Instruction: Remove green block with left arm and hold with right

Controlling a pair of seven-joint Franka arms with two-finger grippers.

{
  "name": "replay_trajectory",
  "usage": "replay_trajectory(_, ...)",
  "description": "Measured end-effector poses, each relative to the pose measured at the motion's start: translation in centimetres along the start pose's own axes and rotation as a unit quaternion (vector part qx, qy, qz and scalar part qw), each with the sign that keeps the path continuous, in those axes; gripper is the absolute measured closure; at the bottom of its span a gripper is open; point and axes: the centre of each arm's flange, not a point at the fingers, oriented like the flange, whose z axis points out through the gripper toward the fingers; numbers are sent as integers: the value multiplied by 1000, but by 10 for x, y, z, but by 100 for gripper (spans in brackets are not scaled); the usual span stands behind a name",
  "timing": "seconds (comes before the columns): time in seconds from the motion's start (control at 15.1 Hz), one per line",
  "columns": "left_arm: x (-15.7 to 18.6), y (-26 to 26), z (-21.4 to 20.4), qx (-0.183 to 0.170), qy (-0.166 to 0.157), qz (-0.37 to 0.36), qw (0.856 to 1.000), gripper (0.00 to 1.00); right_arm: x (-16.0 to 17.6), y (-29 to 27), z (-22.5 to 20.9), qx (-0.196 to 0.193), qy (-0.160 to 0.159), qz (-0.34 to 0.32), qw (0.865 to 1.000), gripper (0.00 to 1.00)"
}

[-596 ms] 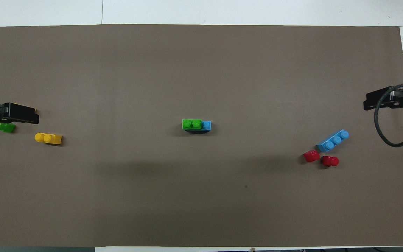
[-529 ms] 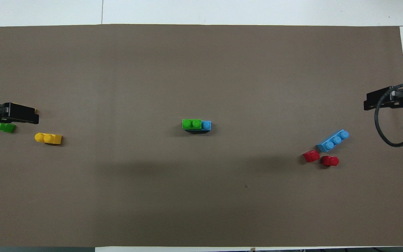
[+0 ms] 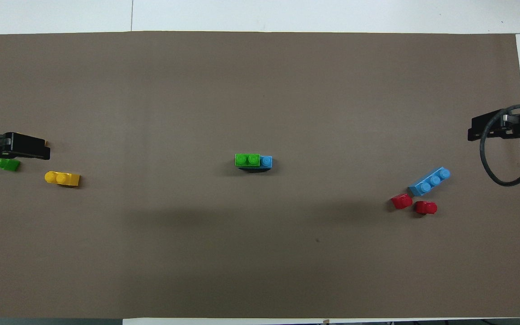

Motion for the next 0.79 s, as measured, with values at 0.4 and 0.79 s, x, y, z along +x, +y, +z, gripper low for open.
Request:
replay_trajectory(0.4,0,2,0,0,1,-10,1000,0,-5,-65,31,45,-35,301,952,0)
replay_trajectory(0.79,-3,75,13,-4,3,-216,976,0,5,-128,106,102,-129,503,849,0)
